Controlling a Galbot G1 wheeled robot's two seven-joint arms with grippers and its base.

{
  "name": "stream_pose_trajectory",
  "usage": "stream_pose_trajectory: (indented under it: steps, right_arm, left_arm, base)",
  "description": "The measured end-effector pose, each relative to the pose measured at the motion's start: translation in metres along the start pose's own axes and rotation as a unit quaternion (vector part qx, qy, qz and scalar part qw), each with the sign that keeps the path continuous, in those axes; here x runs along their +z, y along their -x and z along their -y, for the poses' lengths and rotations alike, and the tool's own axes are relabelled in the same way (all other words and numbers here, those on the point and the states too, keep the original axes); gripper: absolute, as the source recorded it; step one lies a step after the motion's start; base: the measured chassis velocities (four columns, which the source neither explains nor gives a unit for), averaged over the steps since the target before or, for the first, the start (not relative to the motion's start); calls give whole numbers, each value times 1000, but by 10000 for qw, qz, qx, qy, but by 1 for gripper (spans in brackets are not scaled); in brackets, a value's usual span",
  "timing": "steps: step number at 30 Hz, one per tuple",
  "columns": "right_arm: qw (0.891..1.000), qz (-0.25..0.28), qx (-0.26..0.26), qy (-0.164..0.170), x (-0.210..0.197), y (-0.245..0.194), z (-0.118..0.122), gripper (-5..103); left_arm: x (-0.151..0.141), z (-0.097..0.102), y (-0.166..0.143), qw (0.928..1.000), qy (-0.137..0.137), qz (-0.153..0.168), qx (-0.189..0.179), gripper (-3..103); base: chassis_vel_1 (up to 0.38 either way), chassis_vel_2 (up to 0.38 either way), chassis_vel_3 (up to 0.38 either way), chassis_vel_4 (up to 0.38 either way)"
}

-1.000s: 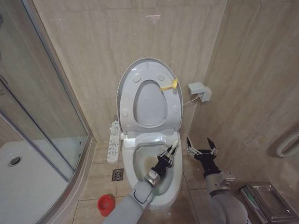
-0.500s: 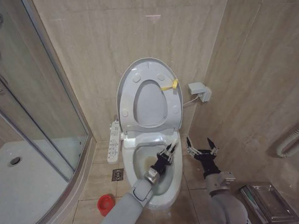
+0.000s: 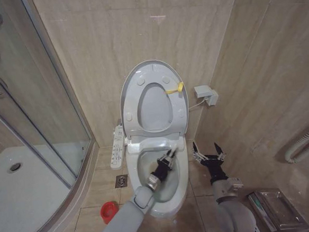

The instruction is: Open the toilet lid, clean the toilet bowl with a toilet brush, close the toilet lid, and flush.

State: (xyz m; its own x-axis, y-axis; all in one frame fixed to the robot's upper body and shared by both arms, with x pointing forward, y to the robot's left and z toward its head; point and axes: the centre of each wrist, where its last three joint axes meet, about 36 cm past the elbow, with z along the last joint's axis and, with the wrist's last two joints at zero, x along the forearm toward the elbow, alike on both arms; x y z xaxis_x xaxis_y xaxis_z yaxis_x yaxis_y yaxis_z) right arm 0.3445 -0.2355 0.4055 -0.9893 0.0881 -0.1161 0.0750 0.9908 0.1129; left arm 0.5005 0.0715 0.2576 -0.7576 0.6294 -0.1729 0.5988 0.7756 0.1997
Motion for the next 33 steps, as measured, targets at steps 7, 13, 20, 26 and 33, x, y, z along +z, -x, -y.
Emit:
stream_pose_trajectory:
  steps: [7, 13, 20, 26, 33]
  right_arm:
    - [10000, 0, 0, 0, 0, 0, 0, 100]
    - [10000, 0, 1, -1, 0, 0, 0, 100]
    - [10000, 0, 1, 0, 0, 0, 0, 100]
    - [10000, 0, 0, -1, 0, 0, 0, 100]
    - [10000, 0, 0, 0, 0, 0, 0, 100]
  left_arm:
    - [20, -21, -29, 9993, 54, -269, -272, 17]
    - [34, -19, -39, 9988, 78, -387, -292, 17]
    - [12, -11, -11, 9997, 43, -91, -209, 17]
    - [-15, 11, 14, 9998, -95, 191, 0, 17]
    - [-16, 23, 23, 9996, -132, 188, 177, 17]
  base:
    - [0, 0, 0, 0]
    - [0, 0, 0, 0]
    - [0, 0, 0, 0]
    - [0, 0, 0, 0]
    - [0, 0, 0, 0]
